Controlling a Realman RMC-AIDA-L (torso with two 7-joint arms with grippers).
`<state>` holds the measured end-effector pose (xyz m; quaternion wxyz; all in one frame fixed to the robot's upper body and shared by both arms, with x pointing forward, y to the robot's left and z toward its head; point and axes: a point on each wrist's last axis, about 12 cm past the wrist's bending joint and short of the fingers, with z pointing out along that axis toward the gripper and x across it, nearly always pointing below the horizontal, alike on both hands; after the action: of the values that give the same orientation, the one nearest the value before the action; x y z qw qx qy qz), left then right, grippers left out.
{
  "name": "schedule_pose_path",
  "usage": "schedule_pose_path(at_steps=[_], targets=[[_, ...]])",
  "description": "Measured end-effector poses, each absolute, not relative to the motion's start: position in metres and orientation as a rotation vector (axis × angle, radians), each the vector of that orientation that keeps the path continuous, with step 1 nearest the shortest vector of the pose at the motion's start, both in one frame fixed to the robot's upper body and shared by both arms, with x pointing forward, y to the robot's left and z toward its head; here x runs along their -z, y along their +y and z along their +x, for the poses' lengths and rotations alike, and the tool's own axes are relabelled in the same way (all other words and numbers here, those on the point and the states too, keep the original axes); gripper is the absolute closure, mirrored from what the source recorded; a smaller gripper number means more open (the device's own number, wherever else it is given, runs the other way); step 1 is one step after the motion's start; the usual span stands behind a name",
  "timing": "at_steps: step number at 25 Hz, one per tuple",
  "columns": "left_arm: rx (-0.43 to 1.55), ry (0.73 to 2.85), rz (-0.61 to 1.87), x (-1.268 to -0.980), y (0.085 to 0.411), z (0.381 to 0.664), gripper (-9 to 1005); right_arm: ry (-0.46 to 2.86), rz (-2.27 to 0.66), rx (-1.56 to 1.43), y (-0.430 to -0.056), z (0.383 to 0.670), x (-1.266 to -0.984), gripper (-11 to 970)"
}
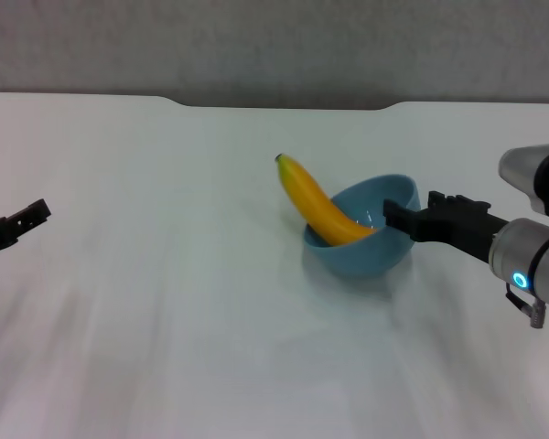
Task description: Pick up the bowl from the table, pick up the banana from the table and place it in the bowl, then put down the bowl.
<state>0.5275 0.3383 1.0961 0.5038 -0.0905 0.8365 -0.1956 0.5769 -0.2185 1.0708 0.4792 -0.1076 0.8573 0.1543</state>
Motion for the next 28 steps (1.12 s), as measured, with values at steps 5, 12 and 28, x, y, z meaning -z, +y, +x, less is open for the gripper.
schedule_pose_path(at_steps=[5,12,28], targets=[[0.472,2.019,-0.218,-1.096,0.338,0.528,116,2.110,-0.250,-0.369,-0.223,0.576,-1.067,202],[0.473,2.019,-0.217,-1.096,0.338,0.528,116,2.115,-0.251,-0.370,-0.223,0.576,-1.066,203],[0.475,2.025,-0.219,-1.094,0.338,0.529,117,2.149,-0.200,-0.346,-0.237,0.573,-1.056,202]])
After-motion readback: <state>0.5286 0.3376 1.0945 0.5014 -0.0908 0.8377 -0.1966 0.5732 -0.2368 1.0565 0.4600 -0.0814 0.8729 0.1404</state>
